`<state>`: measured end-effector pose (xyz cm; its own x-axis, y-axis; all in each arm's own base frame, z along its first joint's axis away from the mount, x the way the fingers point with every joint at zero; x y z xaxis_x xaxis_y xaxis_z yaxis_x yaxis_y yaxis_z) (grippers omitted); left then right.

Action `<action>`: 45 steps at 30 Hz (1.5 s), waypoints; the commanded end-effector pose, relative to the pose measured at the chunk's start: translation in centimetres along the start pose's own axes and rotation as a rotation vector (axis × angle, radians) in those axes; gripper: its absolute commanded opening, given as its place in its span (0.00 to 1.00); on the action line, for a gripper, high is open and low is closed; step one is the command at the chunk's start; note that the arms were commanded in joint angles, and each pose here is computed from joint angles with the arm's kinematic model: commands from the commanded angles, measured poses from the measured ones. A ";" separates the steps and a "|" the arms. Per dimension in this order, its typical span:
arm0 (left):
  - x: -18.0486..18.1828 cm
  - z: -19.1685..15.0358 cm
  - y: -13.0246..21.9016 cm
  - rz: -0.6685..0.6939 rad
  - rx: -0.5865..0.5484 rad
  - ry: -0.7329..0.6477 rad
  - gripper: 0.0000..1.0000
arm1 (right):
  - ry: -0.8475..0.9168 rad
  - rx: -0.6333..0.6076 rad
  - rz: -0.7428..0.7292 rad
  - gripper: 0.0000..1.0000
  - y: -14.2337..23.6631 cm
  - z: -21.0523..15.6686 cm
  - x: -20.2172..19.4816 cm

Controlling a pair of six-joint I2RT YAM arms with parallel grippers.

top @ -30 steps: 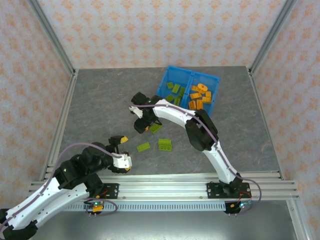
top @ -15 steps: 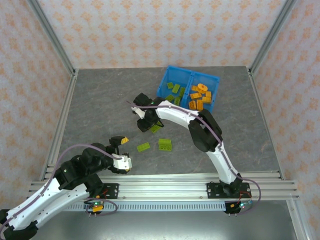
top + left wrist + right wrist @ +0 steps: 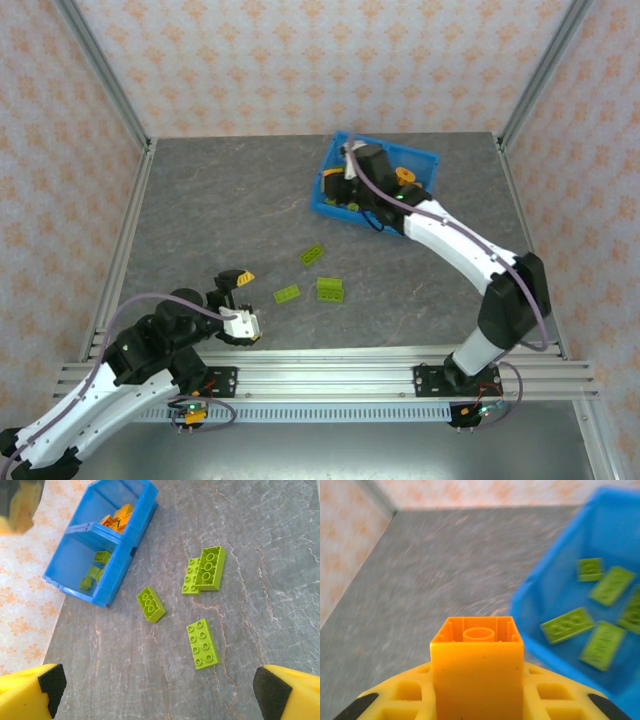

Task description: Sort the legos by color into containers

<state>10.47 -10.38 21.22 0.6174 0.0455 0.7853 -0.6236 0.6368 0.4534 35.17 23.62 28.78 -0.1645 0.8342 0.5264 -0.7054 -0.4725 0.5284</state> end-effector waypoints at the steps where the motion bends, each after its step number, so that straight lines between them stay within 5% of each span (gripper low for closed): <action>1: 0.5 0.2 -0.1 0.045 -0.033 0.032 1.00 | -0.172 -0.182 -0.106 0.32 1.3 2.3 -3.5; 12: 0.9 0.1 -0.4 0.072 -0.050 0.054 1.00 | -0.380 -0.198 -0.459 0.32 -0.2 3.9 -15.0; 27: 1.4 -0.6 -0.9 0.149 -0.009 0.110 1.00 | -0.497 -0.040 -0.538 0.41 -9.3 4.0 -20.1; 38: 0.9 -1.2 -1.6 0.135 0.024 0.110 1.00 | -0.467 -0.075 -0.477 0.49 -5.3 5.5 -17.7; 45: 1.8 -1.9 -1.9 0.182 0.074 0.216 1.00 | -0.489 -0.132 -0.223 0.50 2.4 4.1 -13.4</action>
<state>12.72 -10.26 20.30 0.5974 0.2206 0.7711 -0.7138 0.5845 0.3858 41.11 9.57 22.54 0.4179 0.7012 0.5777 -0.7143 -0.1392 0.6858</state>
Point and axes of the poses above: each hand's point on the last joint's axis, 136 mm out from that joint toward the fingers, its own y axis back along the fingers, its own x axis along the line the jaws close on, z = x × y, the point moved 7 cm from there along y, back along the fingers, and after that the axes turned 15 degrees about -y, right-handed, at the moved point
